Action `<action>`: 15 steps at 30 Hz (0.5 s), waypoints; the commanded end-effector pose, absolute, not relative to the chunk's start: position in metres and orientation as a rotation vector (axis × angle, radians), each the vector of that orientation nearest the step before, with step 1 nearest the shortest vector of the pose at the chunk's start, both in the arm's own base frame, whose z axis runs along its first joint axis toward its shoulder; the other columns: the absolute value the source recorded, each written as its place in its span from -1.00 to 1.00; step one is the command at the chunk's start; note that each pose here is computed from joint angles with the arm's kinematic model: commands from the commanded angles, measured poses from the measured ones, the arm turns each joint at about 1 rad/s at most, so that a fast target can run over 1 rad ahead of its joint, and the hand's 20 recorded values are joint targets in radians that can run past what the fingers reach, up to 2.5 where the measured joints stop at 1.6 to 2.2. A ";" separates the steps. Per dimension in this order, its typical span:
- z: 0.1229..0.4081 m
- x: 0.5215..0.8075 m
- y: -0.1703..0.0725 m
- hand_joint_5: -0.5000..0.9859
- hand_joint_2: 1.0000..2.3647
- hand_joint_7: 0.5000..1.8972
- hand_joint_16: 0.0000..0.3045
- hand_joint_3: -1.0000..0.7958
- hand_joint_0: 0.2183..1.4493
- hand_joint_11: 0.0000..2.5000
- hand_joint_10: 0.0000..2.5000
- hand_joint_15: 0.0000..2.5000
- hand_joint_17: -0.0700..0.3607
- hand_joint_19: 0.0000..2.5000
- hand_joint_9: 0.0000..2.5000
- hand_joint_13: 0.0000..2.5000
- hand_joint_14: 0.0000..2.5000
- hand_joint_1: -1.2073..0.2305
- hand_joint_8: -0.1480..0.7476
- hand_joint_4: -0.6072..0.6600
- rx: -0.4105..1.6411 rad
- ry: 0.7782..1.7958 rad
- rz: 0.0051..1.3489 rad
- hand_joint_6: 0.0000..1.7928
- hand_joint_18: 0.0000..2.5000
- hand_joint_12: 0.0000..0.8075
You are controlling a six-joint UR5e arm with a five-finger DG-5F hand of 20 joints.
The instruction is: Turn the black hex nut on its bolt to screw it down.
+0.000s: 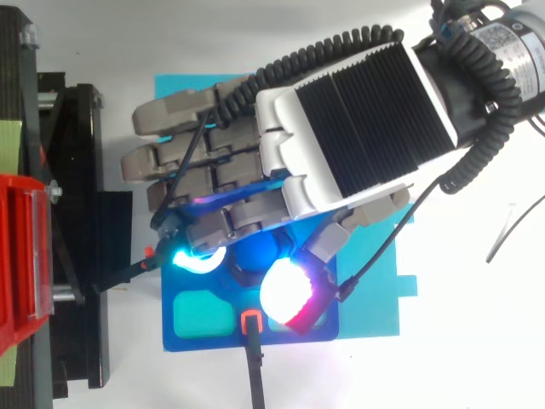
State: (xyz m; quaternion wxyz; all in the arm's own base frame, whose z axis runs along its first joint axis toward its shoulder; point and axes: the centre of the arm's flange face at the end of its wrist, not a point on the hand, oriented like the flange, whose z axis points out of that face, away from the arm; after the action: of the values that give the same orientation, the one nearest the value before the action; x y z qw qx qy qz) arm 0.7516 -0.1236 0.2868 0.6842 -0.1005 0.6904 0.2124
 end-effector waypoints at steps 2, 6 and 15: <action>0.287 0.751 -0.128 -0.60 -1.00 -0.77 -0.90 -0.44 -0.51 -0.74 -0.99 -1.00 -0.52 -0.91 -0.58 -0.71 -1.00 0.07 -0.11 0.32 -0.227 1.545 0.476 -0.14 -0.93 -0.64; 0.286 0.749 -0.134 -0.60 -1.00 -0.77 -0.90 -0.44 -0.51 -0.74 -0.99 -1.00 -0.52 -0.91 -0.58 -0.71 -1.00 0.07 -0.12 0.32 -0.227 1.547 0.476 -0.14 -0.93 -0.64; 0.287 0.742 -0.161 -0.60 -1.00 -0.78 -0.90 -0.44 -0.51 -0.74 -0.99 -1.00 -0.52 -0.91 -0.58 -0.72 -1.00 0.07 -0.12 0.32 -0.238 1.533 0.470 -0.14 -0.93 -0.64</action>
State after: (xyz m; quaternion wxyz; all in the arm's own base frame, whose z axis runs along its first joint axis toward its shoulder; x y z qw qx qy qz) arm 0.7457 -0.1488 0.2874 0.6882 -0.1043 0.6862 0.2115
